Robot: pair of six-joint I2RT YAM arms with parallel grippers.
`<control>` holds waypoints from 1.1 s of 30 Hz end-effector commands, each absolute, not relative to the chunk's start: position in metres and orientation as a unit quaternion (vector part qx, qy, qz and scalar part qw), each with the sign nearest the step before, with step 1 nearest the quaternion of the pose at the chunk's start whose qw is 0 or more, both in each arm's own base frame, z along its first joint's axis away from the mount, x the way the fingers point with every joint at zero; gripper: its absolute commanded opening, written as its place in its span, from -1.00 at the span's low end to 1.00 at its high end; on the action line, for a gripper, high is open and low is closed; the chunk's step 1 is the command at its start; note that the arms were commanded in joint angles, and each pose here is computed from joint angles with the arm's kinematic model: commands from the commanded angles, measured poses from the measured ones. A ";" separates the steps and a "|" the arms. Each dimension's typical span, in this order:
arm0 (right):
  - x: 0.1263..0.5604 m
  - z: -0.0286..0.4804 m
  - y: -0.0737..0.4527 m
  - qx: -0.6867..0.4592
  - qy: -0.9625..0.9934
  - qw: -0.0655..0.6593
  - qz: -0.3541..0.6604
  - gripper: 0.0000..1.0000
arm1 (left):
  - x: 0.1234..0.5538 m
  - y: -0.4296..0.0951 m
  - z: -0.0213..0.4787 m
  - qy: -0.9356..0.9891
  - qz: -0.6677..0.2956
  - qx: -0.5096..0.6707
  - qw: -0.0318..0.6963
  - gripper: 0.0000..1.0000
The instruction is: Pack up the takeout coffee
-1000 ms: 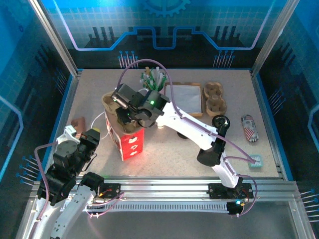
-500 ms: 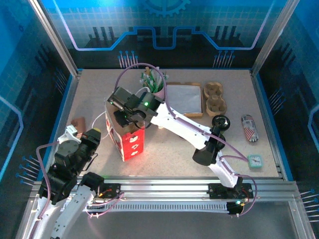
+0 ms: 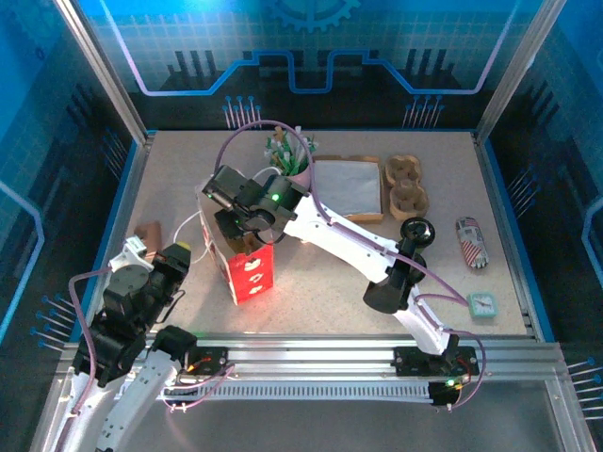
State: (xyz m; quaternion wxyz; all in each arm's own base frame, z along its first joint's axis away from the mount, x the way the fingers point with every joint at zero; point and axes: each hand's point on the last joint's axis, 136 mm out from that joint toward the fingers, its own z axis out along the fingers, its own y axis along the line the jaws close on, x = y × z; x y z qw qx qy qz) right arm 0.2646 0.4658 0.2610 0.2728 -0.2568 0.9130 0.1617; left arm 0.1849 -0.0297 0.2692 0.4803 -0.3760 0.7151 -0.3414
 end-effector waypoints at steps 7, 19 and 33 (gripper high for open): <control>0.231 0.345 0.431 -0.306 0.876 0.326 0.183 0.08 | 0.178 -0.024 0.295 0.733 -0.304 -0.325 0.514 -0.20; 0.204 0.323 0.384 -0.283 0.897 0.311 0.139 0.23 | 0.181 -0.014 0.340 0.768 -0.201 -0.235 0.561 0.66; 0.208 0.293 0.397 -0.214 0.908 0.293 0.209 0.22 | 0.258 -0.017 0.400 0.783 -0.043 -0.132 0.606 0.92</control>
